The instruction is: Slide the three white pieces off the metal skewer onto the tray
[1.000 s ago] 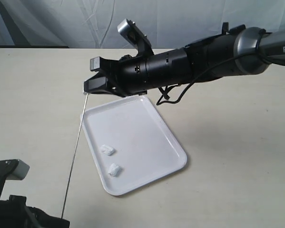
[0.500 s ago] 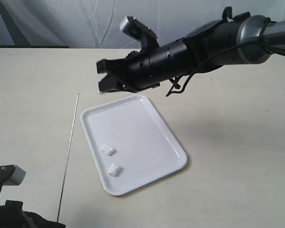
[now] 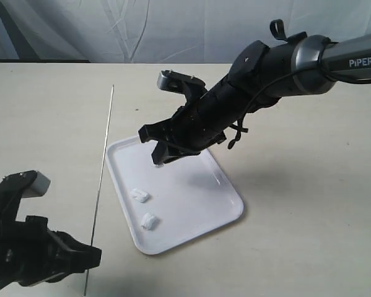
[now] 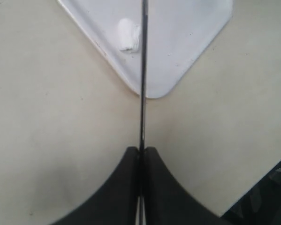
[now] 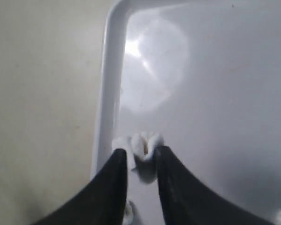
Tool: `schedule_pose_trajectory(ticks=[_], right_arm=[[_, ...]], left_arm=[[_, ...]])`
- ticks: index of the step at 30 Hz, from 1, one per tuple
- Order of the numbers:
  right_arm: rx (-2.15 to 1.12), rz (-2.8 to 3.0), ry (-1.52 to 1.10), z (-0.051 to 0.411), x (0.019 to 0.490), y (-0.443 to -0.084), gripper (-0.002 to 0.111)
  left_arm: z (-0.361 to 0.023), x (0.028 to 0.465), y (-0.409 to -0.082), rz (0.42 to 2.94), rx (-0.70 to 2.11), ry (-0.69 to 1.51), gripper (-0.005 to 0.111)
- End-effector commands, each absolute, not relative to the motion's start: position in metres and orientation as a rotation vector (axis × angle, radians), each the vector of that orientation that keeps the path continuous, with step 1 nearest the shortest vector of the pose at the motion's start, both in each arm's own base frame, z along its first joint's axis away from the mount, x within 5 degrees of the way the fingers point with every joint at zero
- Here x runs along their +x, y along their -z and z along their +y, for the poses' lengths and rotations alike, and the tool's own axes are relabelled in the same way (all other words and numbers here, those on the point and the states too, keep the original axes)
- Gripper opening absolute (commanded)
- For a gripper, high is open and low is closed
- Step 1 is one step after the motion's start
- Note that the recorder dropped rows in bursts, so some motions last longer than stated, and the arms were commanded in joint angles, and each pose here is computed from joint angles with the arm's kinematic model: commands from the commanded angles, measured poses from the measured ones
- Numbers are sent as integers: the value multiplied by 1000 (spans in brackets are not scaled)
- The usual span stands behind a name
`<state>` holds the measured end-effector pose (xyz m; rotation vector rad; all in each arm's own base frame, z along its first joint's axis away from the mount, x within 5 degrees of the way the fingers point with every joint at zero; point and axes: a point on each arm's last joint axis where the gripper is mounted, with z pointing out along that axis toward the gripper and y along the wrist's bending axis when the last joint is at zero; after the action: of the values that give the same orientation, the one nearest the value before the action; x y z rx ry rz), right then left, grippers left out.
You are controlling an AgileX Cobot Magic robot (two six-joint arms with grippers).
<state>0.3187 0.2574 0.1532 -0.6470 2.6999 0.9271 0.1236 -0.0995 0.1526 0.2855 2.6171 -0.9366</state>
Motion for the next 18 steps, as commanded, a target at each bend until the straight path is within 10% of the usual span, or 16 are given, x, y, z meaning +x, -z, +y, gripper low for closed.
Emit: schedule_pose_trajectory(ticks=[1,18], right_arm=[[-690,2767,-908,256,314,-146,46],[-1069,2617,-482,220,297,-223,47]], left_arm=[[-107,140,-145,2693,285,929,0],[-148,202,-117,2842,318,1165,0]])
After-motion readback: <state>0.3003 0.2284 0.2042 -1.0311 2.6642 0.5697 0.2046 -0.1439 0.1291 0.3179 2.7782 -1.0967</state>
